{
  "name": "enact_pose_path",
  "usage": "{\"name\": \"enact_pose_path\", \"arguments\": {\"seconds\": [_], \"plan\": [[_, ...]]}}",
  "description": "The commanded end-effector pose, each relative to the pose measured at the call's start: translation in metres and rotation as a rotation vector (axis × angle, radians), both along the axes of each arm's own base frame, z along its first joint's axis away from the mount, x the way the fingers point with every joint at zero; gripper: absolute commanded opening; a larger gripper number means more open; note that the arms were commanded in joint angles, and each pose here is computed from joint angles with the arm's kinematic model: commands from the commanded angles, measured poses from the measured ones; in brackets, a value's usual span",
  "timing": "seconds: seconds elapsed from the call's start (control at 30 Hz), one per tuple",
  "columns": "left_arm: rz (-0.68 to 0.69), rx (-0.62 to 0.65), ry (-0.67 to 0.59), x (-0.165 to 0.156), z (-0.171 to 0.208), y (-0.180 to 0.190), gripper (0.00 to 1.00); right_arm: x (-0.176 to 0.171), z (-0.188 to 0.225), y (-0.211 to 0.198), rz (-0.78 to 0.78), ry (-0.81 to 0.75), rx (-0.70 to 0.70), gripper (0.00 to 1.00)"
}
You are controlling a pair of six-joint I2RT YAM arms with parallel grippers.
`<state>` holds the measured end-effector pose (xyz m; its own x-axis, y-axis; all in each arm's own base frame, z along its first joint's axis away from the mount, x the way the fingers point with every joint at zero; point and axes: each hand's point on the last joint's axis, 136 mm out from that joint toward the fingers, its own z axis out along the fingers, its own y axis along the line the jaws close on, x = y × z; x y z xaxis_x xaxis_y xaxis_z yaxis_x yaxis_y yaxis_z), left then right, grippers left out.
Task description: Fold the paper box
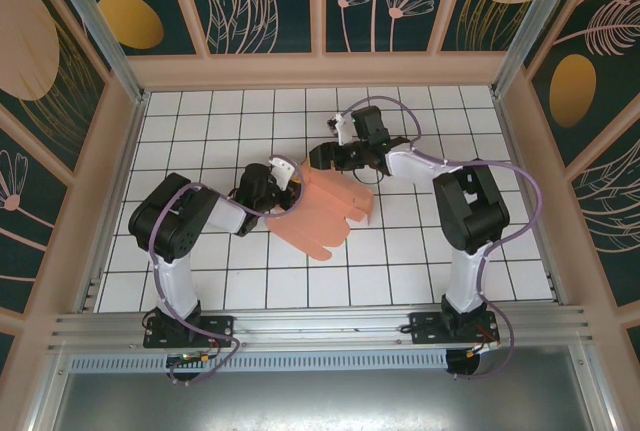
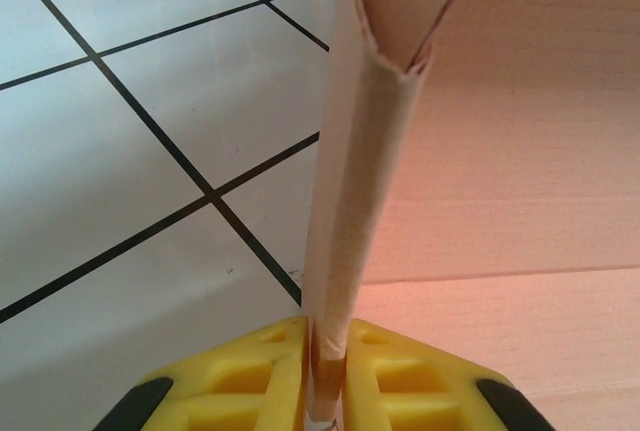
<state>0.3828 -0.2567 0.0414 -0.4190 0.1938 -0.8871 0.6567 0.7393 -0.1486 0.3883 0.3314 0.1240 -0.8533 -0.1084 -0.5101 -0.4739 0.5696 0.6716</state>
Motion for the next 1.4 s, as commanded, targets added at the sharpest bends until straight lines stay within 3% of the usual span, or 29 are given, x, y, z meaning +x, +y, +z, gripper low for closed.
{"name": "enact_pose_path", "arguments": {"seconds": [0.0,0.53,0.77,0.93,1.1,1.37], "plan": [[-0.011,0.008,0.005,0.001,-0.004,-0.004,0.16,-0.002,-0.008,0.004,0.009,0.058,-0.005,0.58],[0.018,-0.036,-0.021,0.018,0.015,-0.010,0.30,-0.008,-0.028,0.003,0.024,0.071,-0.059,0.49],[0.055,-0.044,-0.001,0.032,0.012,-0.012,0.21,-0.014,-0.024,0.005,0.046,0.079,-0.035,0.49],[0.057,-0.055,0.014,0.034,0.008,-0.015,0.20,-0.019,-0.026,0.007,0.056,0.095,-0.023,0.49],[0.037,-0.072,-0.004,0.031,0.012,-0.017,0.31,-0.019,-0.029,0.007,0.056,0.108,-0.022,0.49],[0.025,-0.086,0.012,0.033,0.012,-0.022,0.15,-0.020,-0.030,0.007,0.057,0.116,-0.020,0.48]]}}
